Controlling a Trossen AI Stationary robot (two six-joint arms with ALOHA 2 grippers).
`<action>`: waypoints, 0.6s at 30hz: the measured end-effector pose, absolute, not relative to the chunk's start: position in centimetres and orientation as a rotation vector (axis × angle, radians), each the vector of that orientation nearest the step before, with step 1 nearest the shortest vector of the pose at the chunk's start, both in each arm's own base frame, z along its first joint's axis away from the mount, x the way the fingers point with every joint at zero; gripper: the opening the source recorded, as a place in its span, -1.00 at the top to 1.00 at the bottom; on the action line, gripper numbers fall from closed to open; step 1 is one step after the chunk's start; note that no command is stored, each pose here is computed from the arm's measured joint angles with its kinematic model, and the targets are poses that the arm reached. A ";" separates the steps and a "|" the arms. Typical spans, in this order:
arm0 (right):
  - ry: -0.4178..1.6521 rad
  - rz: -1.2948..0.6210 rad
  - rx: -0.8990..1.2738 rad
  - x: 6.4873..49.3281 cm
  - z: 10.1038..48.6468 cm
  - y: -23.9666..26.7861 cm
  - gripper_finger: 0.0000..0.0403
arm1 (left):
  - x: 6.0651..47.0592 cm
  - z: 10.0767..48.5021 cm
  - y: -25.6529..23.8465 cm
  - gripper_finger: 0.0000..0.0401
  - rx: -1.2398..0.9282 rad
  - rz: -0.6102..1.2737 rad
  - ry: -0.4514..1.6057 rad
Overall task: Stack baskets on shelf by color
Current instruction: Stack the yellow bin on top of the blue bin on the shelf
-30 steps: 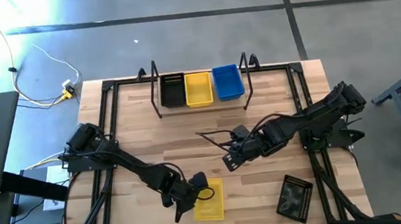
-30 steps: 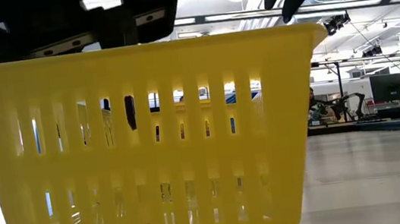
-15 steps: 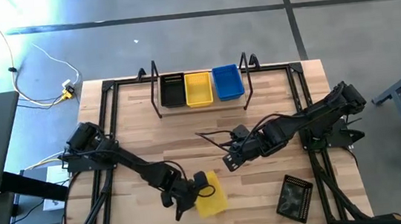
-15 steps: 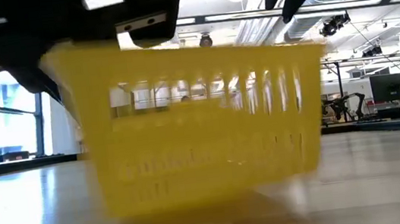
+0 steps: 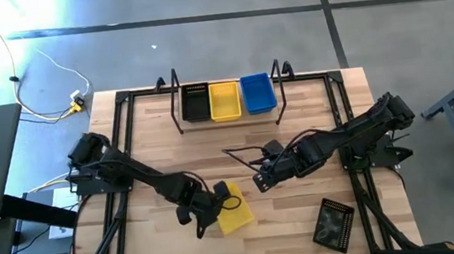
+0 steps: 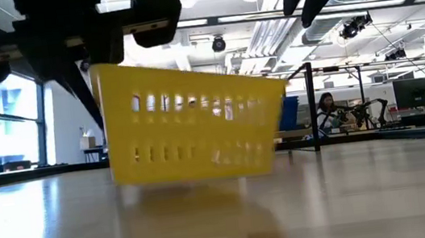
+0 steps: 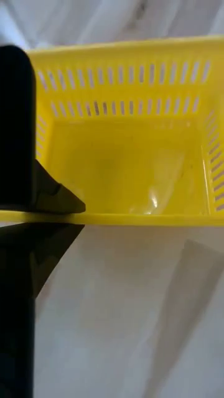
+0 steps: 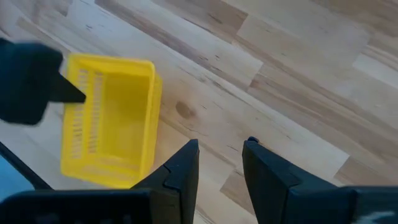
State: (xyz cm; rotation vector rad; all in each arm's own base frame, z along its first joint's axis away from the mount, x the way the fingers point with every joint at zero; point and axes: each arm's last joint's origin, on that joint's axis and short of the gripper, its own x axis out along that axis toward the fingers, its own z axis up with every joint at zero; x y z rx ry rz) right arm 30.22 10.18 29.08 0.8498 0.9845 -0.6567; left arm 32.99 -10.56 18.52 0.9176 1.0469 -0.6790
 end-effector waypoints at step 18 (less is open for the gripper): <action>0.942 -0.737 0.885 30.9 29.1 7.6 0.46 | 29.3 26.7 -2.2 0.99 0.931 -0.444 1.043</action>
